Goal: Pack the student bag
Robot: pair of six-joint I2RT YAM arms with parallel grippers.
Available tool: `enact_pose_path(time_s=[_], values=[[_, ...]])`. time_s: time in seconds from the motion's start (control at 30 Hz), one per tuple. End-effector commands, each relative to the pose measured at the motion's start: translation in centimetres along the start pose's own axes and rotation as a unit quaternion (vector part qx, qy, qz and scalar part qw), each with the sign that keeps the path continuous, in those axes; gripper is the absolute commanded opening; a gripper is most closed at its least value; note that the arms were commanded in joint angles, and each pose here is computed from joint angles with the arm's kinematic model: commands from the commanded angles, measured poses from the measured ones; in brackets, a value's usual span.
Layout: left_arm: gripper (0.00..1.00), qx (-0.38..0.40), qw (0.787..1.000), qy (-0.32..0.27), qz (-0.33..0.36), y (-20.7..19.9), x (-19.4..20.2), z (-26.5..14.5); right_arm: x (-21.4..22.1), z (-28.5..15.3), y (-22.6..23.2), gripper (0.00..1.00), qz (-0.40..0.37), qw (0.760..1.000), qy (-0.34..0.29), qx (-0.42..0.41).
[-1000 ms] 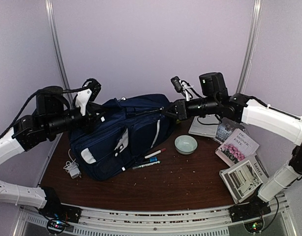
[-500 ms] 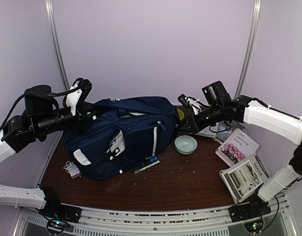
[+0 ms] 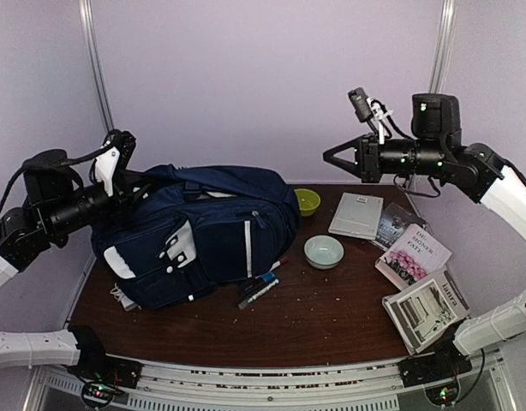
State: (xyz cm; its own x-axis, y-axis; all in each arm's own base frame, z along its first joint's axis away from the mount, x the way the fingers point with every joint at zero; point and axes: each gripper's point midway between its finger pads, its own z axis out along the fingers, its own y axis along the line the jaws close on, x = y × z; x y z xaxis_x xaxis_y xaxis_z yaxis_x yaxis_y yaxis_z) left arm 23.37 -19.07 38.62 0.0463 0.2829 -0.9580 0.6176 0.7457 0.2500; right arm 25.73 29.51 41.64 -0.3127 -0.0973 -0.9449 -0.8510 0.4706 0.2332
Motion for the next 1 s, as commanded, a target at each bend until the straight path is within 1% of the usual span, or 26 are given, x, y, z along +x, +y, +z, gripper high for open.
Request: enact_pose_path(time_s=[0.0, 0.13, 0.27, 0.3, 0.33, 0.4, 0.5, 0.67, 0.87, 0.97], values=[[0.00, -0.003, 0.993, -0.116, -0.038, 0.3, -3.8, -0.5, -2.2, 1.2, 0.3, 0.00, -0.006, 0.999, -0.039, 0.005], [0.00, 0.005, 0.992, -0.116, -0.040, 0.0, -3.5, -0.1, 0.9, 2.4, 0.1, 0.00, -0.001, 1.000, -0.002, -0.009], [0.00, 0.005, 0.993, -0.114, -0.030, 0.0, -3.7, 0.1, 6.4, 3.5, 0.1, 0.07, -0.007, 0.998, 0.036, -0.041], [0.00, 0.006, 0.993, -0.113, -0.026, -0.1, -3.7, 0.2, 7.4, 3.8, -0.2, 0.11, -0.007, 0.998, 0.038, -0.043], [0.00, 0.008, 0.993, -0.114, -0.024, -0.1, -3.8, 0.2, 9.6, 4.3, -0.7, 0.15, 0.001, 0.998, 0.052, -0.040], [0.00, 0.010, 0.993, -0.114, -0.021, -0.1, -4.1, 0.2, 11.9, 5.3, -1.9, 0.18, 0.012, 0.998, 0.060, -0.025], [0.00, 0.011, 0.993, -0.114, -0.018, -0.1, -4.3, 0.3, 14.5, 7.0, -3.7, 0.18, 0.030, 0.997, 0.068, -0.001], [0.00, 0.014, 0.993, -0.113, -0.020, -0.2, -4.5, 0.5, 16.8, 9.9, -3.7, 0.16, 0.057, 0.994, 0.089, -0.033], [0.00, 0.014, 0.994, -0.108, -0.019, -0.1, -4.7, 0.8, 19.1, 11.2, -3.8, 0.17, 0.058, 0.992, 0.105, -0.039], [0.00, 0.015, 0.994, -0.108, -0.019, -0.1, -4.9, 1.2, 20.3, 11.4, -3.6, 0.15, 0.071, 0.989, 0.118, -0.047]])
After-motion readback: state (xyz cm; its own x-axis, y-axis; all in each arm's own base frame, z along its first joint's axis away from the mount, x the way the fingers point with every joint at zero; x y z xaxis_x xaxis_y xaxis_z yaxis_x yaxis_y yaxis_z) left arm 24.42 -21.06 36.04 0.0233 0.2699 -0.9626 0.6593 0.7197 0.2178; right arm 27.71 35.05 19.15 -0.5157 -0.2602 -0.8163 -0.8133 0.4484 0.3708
